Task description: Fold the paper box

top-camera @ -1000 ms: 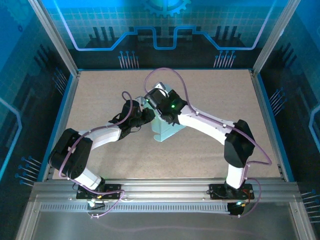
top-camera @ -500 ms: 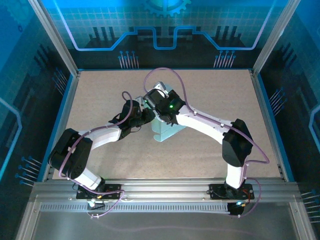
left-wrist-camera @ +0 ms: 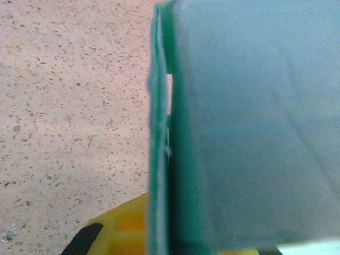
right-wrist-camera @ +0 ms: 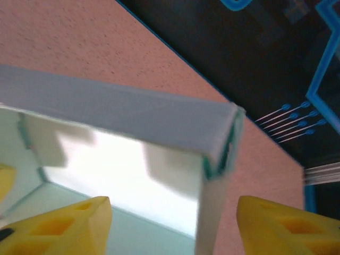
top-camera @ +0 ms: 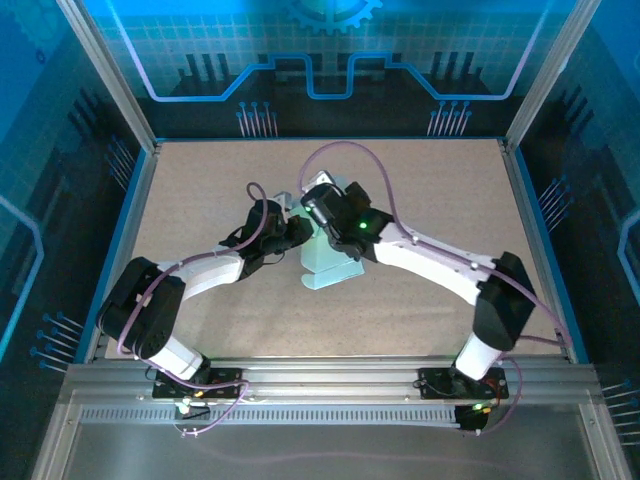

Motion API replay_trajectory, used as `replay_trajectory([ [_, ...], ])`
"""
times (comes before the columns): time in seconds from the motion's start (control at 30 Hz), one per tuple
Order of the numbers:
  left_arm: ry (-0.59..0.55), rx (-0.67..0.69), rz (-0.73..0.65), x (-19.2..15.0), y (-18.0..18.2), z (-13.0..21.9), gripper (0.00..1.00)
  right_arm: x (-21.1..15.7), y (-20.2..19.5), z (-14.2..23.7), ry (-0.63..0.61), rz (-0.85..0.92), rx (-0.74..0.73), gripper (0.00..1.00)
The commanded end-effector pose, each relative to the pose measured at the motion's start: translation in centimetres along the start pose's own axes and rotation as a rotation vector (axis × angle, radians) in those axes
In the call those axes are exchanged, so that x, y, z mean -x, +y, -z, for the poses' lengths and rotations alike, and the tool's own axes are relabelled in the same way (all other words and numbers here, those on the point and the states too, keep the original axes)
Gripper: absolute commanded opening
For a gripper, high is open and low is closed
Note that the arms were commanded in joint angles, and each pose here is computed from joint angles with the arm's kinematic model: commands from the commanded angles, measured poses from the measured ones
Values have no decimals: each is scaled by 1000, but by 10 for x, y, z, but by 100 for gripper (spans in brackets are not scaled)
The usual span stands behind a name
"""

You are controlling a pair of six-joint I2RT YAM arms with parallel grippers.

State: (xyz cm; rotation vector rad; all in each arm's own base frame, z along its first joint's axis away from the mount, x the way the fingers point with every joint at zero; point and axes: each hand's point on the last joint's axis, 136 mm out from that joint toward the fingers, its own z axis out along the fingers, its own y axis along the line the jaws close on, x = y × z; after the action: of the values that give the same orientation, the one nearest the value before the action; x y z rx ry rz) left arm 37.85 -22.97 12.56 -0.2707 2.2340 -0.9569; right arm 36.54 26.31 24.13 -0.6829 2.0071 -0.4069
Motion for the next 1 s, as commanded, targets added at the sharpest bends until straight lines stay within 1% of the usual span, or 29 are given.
replay_trajectory([
  [0.0,-42,-61,7,16,-22,3,0,27,-3,32,-152,-161,148,79],
  [0.1,-44,-62,31,16,-22,1,0,25,-16,47,-195,-275,218,86],
  [0.17,-55,-59,53,19,-22,2,0,20,-30,56,-214,-360,235,87],
  [0.3,-109,-24,137,28,-13,5,0,-6,-60,75,-228,-574,227,86],
  [0.43,-169,12,231,35,-2,5,0,-37,-69,93,-232,-681,191,84],
  [0.57,-212,21,335,41,7,3,0,-66,-56,103,-234,-720,202,84],
  [0.67,-226,18,383,43,10,1,0,-74,-37,105,-246,-726,255,84],
  [0.73,-223,13,400,44,9,-1,0,-74,-24,104,-254,-724,285,84],
  [0.9,-211,7,436,41,9,-4,0,-58,8,94,-253,-727,391,83],
  [0.97,-213,7,444,41,9,-3,0,-52,18,86,-238,-736,408,81],
])
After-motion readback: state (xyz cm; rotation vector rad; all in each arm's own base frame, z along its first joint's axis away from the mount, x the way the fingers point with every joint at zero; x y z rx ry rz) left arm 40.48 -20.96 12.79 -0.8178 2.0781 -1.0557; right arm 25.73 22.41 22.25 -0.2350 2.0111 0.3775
